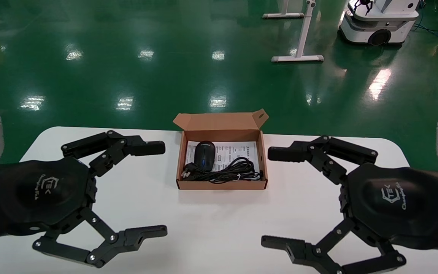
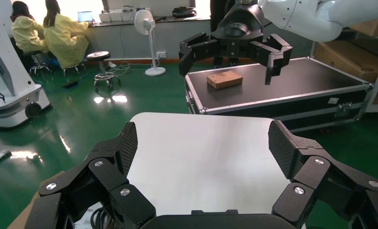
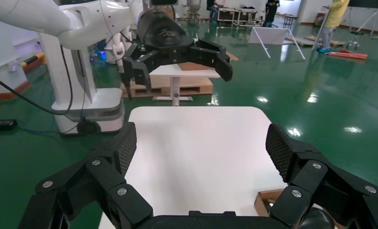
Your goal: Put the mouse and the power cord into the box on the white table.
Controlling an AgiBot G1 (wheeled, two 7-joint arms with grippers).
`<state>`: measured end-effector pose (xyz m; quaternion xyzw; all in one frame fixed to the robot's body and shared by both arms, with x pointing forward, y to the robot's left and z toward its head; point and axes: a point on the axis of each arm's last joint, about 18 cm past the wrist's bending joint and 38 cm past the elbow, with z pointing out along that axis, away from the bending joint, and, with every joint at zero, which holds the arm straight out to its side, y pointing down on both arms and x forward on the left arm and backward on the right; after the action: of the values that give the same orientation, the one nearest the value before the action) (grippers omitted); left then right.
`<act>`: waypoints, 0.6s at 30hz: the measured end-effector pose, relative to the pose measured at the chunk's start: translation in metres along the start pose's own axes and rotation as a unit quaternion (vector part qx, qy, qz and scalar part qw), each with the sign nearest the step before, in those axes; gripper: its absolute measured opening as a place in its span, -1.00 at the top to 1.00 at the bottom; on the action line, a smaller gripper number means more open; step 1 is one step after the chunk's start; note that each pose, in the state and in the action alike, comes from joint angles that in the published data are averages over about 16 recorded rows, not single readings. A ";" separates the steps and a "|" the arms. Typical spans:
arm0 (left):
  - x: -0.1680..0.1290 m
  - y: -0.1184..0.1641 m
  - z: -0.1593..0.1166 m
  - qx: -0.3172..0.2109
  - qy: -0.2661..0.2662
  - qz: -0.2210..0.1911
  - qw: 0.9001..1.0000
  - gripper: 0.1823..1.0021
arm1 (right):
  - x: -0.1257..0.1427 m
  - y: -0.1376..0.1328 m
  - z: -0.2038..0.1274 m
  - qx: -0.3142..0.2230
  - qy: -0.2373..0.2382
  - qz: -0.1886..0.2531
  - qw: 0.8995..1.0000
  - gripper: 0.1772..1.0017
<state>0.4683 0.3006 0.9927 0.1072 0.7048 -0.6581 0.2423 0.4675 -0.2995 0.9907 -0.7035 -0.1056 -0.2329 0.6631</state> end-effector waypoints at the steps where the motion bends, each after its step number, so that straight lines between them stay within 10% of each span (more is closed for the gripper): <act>1: 0.000 0.000 0.000 0.000 0.000 0.000 1.000 -1.00 | 0.000 0.000 0.000 0.000 0.000 0.000 1.000 -1.00; 18: -0.004 0.003 0.001 0.000 -0.003 -0.002 1.000 -1.00 | 0.006 0.002 -0.001 -0.004 0.007 -0.004 1.000 -1.00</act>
<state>0.4729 0.3002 0.9922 0.1034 0.7046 -0.6586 0.2429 0.4731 -0.3015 0.9916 -0.7043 -0.1028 -0.2409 0.6598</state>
